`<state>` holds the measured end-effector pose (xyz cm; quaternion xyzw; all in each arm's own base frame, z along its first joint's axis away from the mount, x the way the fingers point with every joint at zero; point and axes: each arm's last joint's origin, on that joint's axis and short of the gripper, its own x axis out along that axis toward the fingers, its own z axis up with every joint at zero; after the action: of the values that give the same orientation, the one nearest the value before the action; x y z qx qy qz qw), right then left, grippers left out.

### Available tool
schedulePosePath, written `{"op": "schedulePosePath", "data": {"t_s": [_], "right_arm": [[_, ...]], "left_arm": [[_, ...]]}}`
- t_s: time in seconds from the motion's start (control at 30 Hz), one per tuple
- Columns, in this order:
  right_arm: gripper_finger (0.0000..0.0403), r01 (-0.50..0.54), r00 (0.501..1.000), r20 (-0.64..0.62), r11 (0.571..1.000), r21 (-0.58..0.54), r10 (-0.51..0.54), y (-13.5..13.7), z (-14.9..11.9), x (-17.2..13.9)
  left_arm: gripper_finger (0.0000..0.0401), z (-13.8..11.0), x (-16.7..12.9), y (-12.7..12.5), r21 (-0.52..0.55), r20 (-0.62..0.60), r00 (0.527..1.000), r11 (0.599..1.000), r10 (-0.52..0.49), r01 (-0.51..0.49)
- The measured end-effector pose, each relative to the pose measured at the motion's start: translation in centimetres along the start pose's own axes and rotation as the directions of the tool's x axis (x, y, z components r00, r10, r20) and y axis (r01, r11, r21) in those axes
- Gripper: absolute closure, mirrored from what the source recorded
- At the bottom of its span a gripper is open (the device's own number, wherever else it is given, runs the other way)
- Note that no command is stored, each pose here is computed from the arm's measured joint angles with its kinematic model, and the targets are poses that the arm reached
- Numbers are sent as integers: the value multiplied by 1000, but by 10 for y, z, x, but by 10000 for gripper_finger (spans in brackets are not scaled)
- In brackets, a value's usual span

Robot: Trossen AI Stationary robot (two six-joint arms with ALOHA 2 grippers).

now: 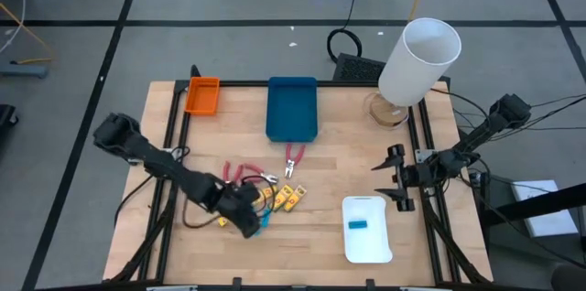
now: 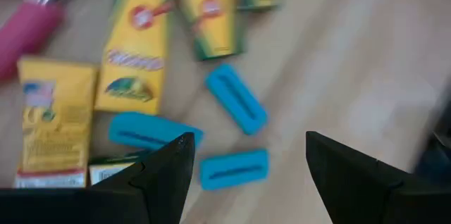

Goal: Pick & Place School Supplies
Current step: Put the blue eraser into the white bin

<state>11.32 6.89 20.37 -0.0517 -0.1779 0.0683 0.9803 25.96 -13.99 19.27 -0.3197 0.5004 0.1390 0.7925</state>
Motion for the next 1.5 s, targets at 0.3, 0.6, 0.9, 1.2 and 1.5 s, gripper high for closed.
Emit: {"op": "schedulePosePath", "data": {"t_s": [0.3,0.6,0.9,1.2,1.5], "right_arm": [[146,4,1000,18,999,-34,-3,0,2,0],[151,4,1000,24,999,-33,-3,-1,3,0],[152,5,1000,24,999,-33,-4,-1,3,0],[152,5,1000,25,999,-33,-4,-1,3,0],[152,4,1000,24,999,-32,-4,-1,3,0]], "left_arm": [[126,-4,48,17,-348,-195,966,909,169,-229],[126,0,57,25,-500,-188,954,813,235,-299],[126,-2,55,31,-616,-169,934,707,314,-349],[126,-2,56,33,-594,-146,931,723,334,-353],[186,-4,56,33,-572,-184,928,733,323,-368]]}}
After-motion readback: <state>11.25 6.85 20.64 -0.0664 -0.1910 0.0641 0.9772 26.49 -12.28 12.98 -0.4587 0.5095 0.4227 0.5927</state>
